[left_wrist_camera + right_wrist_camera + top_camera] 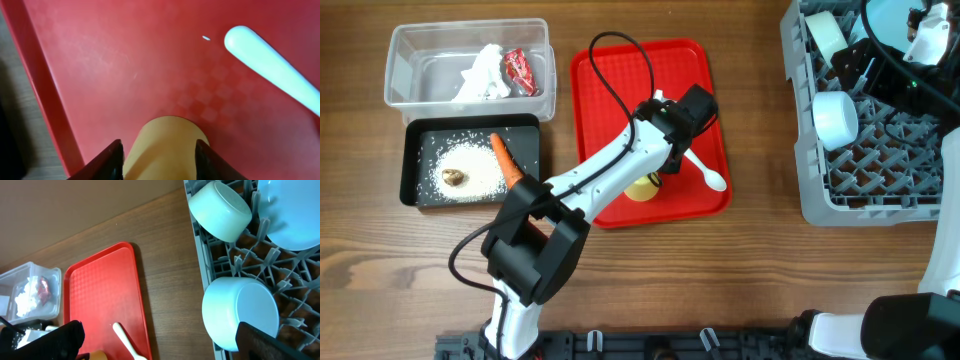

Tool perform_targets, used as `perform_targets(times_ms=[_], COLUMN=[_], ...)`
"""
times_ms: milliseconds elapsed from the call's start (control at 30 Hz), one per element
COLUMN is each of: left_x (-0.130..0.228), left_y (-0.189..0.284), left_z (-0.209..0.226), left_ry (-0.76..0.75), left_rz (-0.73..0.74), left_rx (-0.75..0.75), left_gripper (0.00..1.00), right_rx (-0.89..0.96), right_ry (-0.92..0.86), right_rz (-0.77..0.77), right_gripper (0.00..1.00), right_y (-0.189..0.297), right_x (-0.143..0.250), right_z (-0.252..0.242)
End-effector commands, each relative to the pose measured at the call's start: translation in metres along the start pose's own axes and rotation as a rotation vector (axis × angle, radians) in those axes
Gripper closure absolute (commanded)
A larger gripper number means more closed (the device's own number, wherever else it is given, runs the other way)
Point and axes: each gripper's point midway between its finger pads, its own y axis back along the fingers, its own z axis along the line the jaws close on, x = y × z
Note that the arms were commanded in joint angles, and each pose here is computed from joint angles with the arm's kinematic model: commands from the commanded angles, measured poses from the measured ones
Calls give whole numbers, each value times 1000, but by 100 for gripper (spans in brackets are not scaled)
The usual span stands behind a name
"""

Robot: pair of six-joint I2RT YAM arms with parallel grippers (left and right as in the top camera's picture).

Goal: Sort waste into correct bins and load items into the dishwasher rack

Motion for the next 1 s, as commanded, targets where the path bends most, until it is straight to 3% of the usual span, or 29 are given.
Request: perform_targets(times_ms=[0, 200, 300, 467, 967], left_x=[3, -7, -4, 19, 47], left_y=[11, 45, 54, 49, 38], left_z=[5, 33, 37, 25, 17], left_ry=[55, 120, 118, 28, 10], left_rz=[22, 19, 43, 160, 252], left_rx=[19, 55, 113, 238, 262], left_gripper=[48, 18, 8, 7, 9], right_rx=[7, 7, 6, 6, 6], right_ry=[-19, -19, -19, -19, -18], right_rz=[25, 25, 25, 25, 25], right_gripper=[0, 0, 0, 0, 0], right_y=[-9, -9, -9, -9, -9], right_x=[6, 6, 5, 5, 5], right_z=[-3, -3, -2, -2, -2])
